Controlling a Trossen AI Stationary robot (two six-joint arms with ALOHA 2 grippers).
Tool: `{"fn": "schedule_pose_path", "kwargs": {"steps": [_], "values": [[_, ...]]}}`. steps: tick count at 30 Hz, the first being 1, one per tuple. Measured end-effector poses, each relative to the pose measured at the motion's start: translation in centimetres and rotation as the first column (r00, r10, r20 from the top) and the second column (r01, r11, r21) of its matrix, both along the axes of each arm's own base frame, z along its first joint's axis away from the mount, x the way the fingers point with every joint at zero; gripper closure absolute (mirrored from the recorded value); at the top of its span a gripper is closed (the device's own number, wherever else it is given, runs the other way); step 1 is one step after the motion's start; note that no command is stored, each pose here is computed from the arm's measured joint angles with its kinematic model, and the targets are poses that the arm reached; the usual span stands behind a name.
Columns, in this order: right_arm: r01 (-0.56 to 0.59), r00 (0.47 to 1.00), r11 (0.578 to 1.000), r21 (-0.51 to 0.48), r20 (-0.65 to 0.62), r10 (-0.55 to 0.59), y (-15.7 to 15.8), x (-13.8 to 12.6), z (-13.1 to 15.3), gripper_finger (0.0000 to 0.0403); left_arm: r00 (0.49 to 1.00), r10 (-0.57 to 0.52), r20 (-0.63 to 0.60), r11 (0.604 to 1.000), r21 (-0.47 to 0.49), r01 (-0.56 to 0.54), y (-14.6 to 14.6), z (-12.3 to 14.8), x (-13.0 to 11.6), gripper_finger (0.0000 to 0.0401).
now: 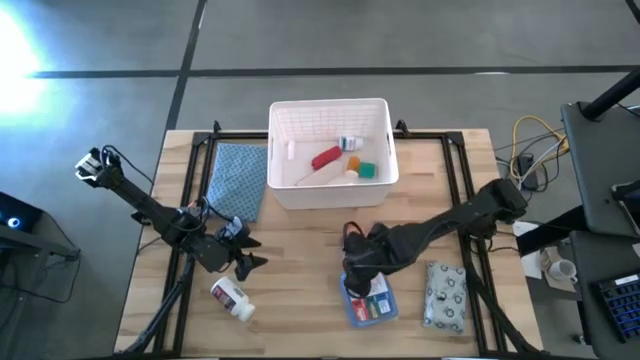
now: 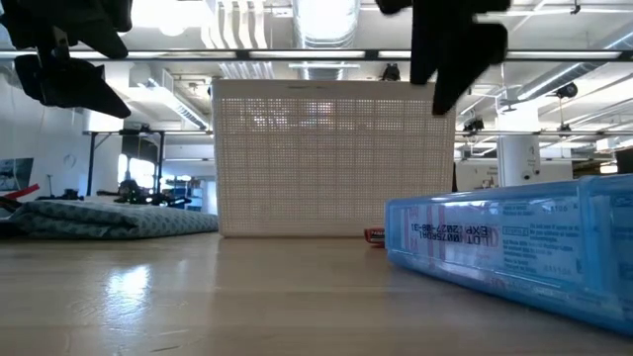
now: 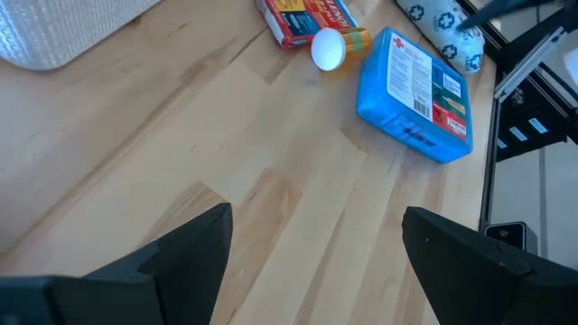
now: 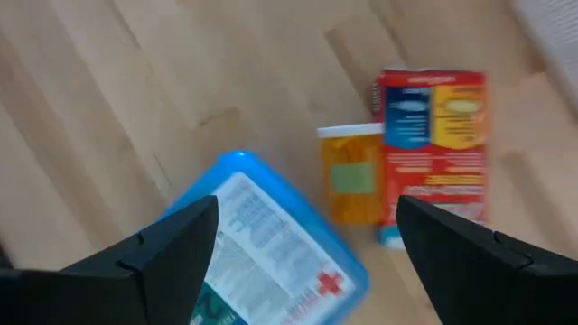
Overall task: Pick & place medical supplies in basket/bin
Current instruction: Put the orange pill bottle into the white bin
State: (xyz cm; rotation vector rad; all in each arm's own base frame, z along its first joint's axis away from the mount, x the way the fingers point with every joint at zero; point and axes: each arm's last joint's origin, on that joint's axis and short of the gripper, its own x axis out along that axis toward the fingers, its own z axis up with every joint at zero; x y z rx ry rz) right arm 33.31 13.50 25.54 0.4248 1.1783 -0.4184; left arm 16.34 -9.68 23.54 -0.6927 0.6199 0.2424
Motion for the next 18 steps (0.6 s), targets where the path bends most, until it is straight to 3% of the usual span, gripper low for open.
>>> {"fn": "schedule_pose_path", "kwargs": {"steps": [7,18], "values": [[0.073,0.996,0.997,-0.014,-0.043,-0.074,-1.4,-0.5,-4.5,0.0076,1.0,-0.004,-0.002,1.0,-0.003,0.004,0.0,0.0,0.0,0.01],[0.017,1.0,0.999,-0.04,0.026,-0.016,-2.1,-0.7,-8.9,0.0076,1.0,-0.007,-0.005,1.0,0.0,0.007,0.0,0.0,0.0,0.01]]}}
